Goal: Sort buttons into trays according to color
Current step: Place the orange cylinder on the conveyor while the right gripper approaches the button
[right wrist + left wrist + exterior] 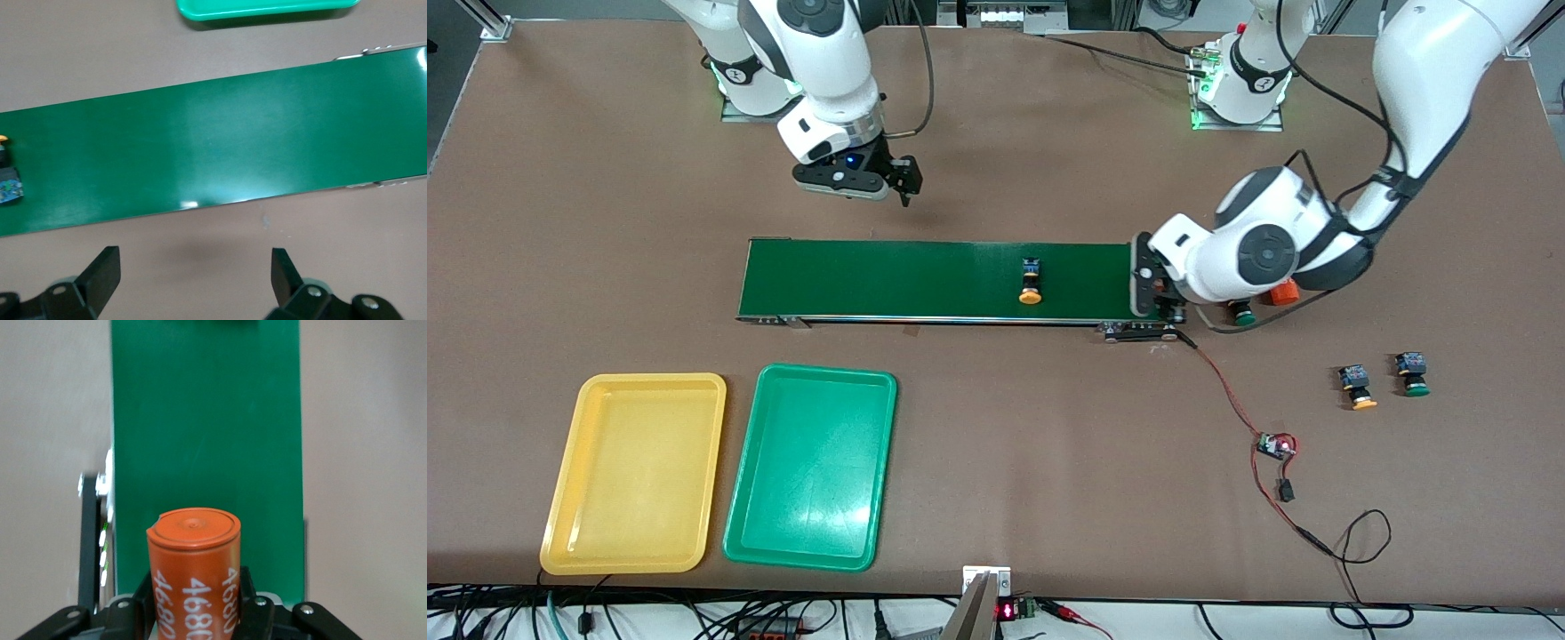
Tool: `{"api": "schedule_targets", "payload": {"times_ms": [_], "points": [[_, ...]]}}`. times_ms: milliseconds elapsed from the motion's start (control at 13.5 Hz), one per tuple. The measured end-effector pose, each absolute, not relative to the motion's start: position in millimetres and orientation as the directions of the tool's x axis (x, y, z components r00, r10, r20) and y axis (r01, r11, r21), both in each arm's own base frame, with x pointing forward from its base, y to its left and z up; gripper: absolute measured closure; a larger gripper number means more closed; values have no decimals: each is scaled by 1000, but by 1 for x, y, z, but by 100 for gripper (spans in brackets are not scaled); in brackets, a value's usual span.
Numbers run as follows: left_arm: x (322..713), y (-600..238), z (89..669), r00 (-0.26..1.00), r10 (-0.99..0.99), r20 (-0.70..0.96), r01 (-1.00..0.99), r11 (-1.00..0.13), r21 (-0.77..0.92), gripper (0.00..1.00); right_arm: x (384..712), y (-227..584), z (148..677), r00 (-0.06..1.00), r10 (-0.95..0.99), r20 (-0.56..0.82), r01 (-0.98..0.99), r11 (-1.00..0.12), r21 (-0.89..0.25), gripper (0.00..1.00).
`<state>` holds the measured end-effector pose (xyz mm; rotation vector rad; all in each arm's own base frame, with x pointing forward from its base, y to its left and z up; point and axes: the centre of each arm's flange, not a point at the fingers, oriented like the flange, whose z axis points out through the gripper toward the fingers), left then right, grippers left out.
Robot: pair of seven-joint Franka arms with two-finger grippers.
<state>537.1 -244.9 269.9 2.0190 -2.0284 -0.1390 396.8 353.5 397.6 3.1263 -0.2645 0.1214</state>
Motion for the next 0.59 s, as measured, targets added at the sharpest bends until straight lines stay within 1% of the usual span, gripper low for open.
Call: {"api": "schedule_targets", "payload": {"times_ms": [149,223,372,520,595], "points": [[529,-267,265,10,-992,127,-969,21,246,51,404,368,391,980,-185,67,-185,-983,-10,0],[526,-273,260,18,-993,117,-969,11,248,46,409,374,388,980,-190,61,-189,-982,-13,0],[523,-278,255,34,-994,100,-968,-8,249,26,420,382,379,981,-188,51,-187,-982,-14,0],[524,-277,255,48,-995,91,-969,-24,247,4,428,386,371,982,-186,38,-186,-983,-14,0],[525,-275,254,58,-994,87,-968,-35,247,0,430,386,368,982,-185,34,-185,-983,-12,0]]}}
